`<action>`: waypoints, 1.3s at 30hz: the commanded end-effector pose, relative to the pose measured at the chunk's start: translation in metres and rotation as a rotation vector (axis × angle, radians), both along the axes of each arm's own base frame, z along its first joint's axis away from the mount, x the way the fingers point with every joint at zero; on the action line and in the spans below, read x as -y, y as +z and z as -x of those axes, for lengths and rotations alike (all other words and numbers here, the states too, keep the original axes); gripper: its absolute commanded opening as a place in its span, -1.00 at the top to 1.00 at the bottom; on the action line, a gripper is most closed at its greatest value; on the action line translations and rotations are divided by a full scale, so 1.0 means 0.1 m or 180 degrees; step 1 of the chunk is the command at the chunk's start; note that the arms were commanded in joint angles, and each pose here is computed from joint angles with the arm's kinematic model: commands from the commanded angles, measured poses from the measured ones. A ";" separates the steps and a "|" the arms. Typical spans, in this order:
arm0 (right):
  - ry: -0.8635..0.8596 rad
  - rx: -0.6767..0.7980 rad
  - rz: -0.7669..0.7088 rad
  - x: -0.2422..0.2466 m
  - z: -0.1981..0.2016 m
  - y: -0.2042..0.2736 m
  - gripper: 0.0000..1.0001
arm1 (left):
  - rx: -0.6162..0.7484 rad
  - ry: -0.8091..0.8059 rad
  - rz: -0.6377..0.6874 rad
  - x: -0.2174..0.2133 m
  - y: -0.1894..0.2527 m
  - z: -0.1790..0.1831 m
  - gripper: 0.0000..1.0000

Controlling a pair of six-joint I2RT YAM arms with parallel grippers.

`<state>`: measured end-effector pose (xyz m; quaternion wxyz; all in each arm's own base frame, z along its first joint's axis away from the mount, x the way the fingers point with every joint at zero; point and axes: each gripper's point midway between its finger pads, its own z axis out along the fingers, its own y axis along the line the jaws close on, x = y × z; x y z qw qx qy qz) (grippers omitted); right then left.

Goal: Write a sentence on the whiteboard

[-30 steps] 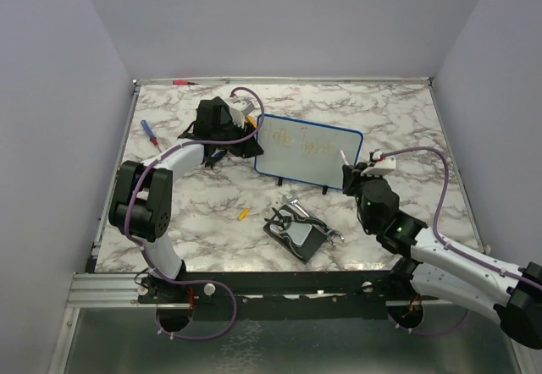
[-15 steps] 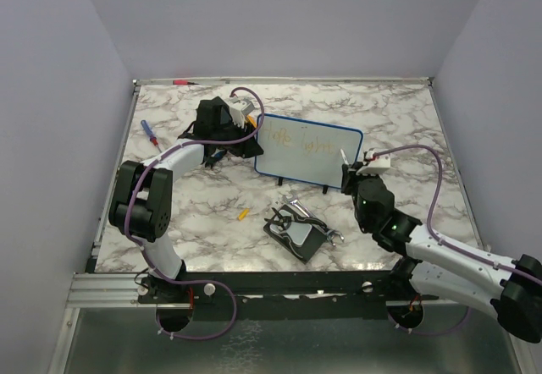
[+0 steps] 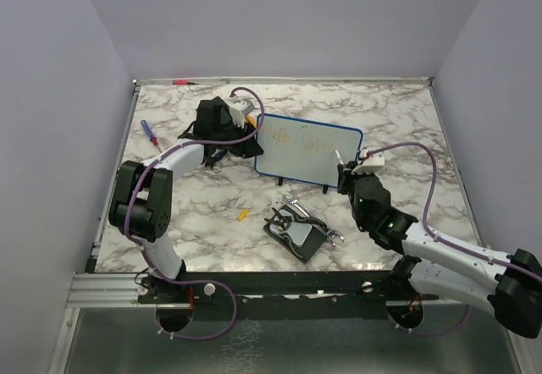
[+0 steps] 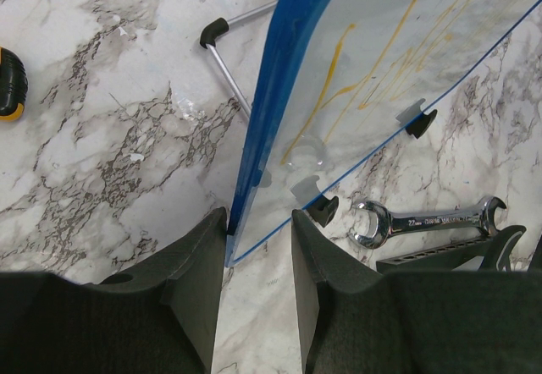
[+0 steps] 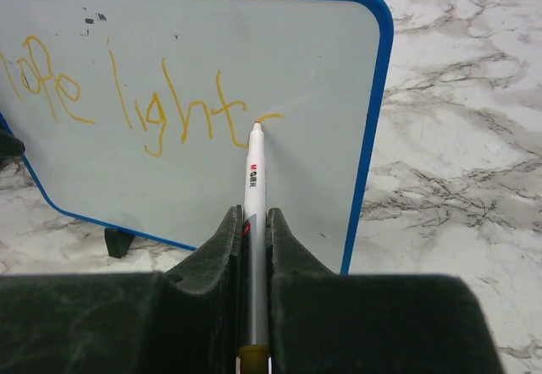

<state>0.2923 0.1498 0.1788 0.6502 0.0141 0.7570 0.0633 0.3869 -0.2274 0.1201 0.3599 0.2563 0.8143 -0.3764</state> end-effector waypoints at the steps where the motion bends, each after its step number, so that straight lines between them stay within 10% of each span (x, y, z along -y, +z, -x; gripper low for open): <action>1: -0.0039 -0.0070 -0.0046 0.01 0.00 -0.03 0.99 | 0.0104 -0.0037 0.0000 0.04 0.08 -0.02 0.26; 39: -0.0274 -0.0353 -0.0040 0.16 0.09 -0.30 0.99 | 0.0126 0.0001 -0.0017 0.03 0.10 -0.03 0.26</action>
